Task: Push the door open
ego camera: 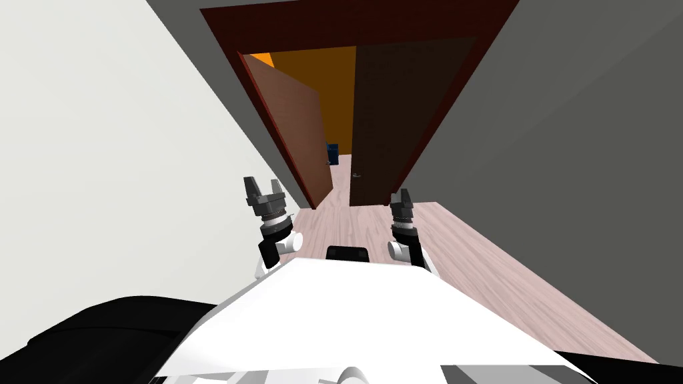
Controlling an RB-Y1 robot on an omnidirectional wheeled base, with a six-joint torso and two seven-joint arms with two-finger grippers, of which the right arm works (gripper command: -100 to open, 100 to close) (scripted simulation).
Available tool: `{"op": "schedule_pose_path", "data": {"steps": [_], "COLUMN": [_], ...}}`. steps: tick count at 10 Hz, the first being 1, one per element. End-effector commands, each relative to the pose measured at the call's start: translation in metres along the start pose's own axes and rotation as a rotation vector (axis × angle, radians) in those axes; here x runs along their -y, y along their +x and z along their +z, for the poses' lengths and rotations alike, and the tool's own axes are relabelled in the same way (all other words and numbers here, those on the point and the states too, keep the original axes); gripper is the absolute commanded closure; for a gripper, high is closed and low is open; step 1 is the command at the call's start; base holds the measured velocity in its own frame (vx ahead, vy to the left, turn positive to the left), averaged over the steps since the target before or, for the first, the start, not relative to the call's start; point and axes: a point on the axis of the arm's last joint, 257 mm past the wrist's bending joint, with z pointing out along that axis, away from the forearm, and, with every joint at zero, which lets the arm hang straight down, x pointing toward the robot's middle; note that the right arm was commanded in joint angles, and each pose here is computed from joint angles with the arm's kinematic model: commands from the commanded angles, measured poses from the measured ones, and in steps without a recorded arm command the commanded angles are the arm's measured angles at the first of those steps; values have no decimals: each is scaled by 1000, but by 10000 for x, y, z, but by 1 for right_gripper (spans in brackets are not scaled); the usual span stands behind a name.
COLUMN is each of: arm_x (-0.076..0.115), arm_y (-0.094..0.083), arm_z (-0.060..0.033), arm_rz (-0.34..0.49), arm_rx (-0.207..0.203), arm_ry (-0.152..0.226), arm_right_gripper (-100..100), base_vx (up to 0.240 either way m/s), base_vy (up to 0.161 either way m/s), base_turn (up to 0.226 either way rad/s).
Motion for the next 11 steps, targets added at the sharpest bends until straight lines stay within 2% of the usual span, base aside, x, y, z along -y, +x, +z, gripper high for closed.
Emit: {"op": "schedule_pose_path", "data": {"steps": [1, 11], "arm_x": [108, 850], "arm_y": [31, 165], "arm_z": [-2, -132], "arm_rz": [2, 17], "arm_rx": [-5, -35], "arm_ry": [15, 124], "arm_right_gripper": [-100, -100], "base_vx": [96, 98], "base_vy": [-5, -7], "base_turn": [13, 14]}}
